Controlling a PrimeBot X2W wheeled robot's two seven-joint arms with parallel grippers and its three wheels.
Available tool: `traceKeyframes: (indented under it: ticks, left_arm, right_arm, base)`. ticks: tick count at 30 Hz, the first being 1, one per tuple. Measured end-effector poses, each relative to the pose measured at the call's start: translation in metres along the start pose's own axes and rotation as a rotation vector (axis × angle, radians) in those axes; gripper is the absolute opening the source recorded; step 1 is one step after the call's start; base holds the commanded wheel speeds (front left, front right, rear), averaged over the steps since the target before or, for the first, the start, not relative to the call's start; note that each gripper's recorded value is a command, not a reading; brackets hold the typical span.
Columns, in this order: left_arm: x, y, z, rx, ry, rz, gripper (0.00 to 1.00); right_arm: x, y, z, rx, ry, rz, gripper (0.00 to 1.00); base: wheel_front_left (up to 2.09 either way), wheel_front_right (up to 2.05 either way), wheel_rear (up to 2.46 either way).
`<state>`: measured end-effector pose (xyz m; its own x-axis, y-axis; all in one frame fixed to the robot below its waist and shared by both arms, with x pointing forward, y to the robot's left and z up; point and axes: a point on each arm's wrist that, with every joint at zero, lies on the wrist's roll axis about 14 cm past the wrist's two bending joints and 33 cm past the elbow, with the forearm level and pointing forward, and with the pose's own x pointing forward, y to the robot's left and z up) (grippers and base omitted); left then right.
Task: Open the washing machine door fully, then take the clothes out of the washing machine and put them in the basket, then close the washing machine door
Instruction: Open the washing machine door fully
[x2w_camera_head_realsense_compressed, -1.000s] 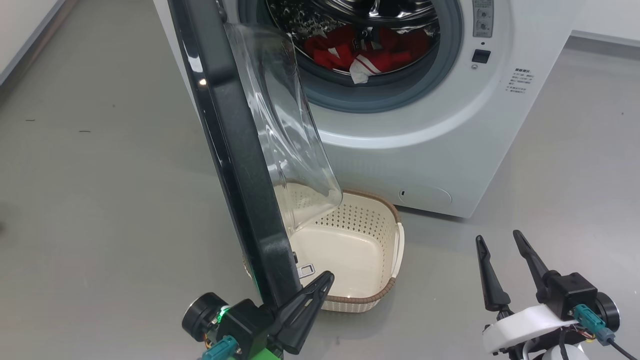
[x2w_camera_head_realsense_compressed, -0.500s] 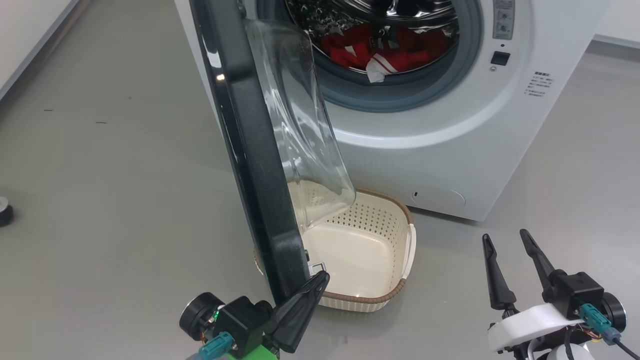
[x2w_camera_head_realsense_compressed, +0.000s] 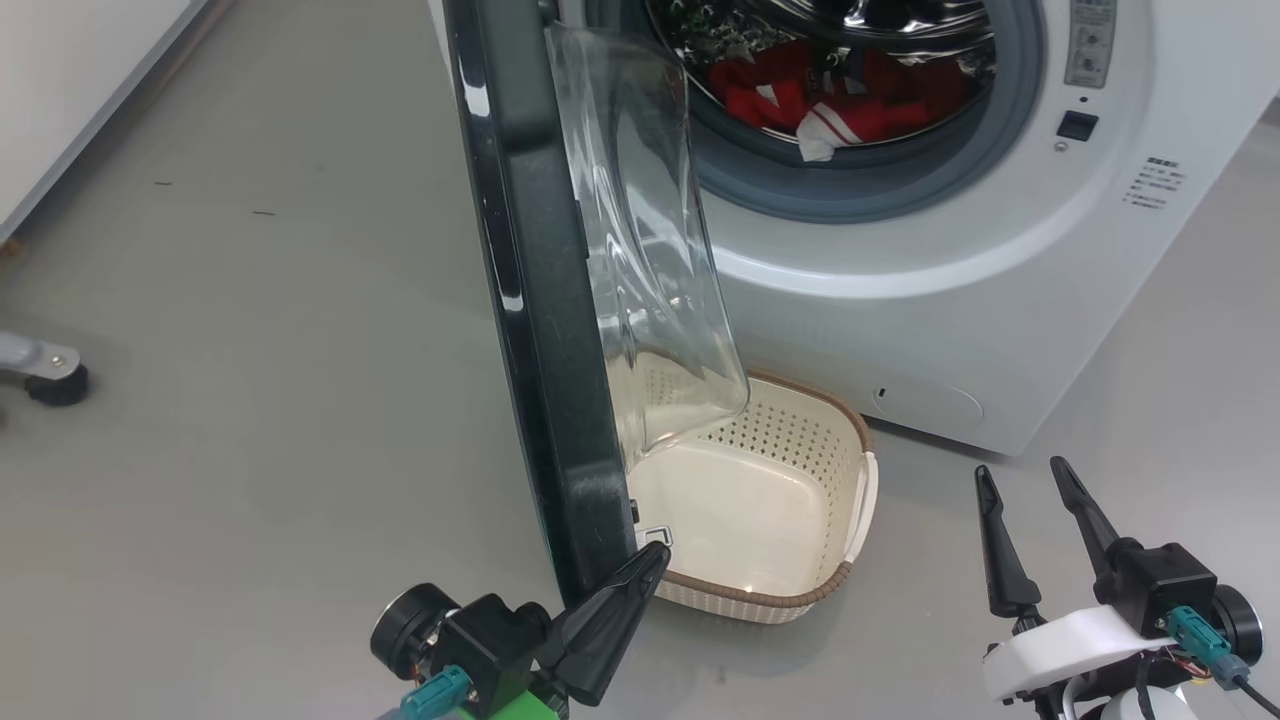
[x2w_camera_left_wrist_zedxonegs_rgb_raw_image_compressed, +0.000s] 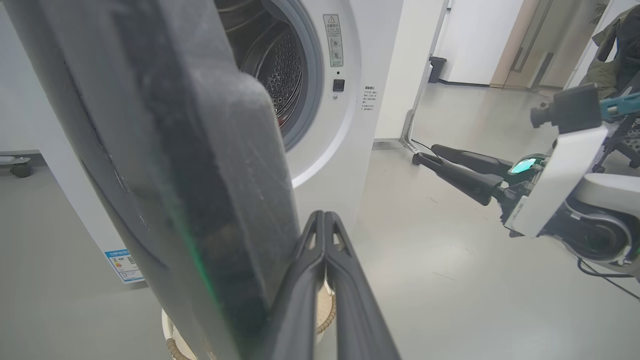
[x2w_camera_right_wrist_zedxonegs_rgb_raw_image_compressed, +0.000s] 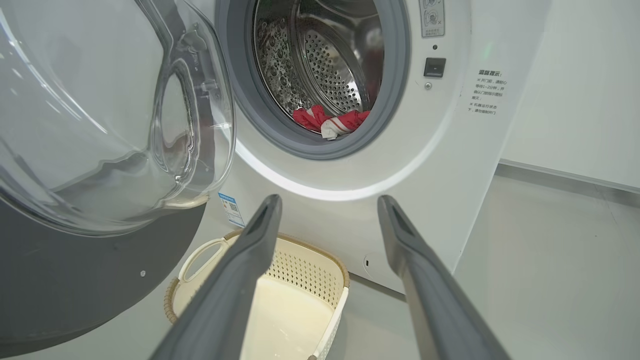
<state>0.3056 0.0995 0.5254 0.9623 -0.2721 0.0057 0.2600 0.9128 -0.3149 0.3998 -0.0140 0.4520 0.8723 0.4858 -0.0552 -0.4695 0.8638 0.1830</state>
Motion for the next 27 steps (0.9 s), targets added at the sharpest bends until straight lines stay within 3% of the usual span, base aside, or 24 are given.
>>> traceKeyframes:
  ticks: [11,27]
  left_arm:
    - [-0.008,0.014,0.004,-0.008,-0.034,0.079,0.0]
    - [-0.036,0.054,0.005,0.0,-0.065,0.291,0.0]
  right_arm:
    - [0.01,0.014,-0.004,-0.005,0.011,0.048,1.0]
    - [0.018,0.031,-0.004,-0.015,0.013,0.107,1.0]
  base:
    - [0.0,0.0,0.0]
    - [0.0,0.0,0.0]
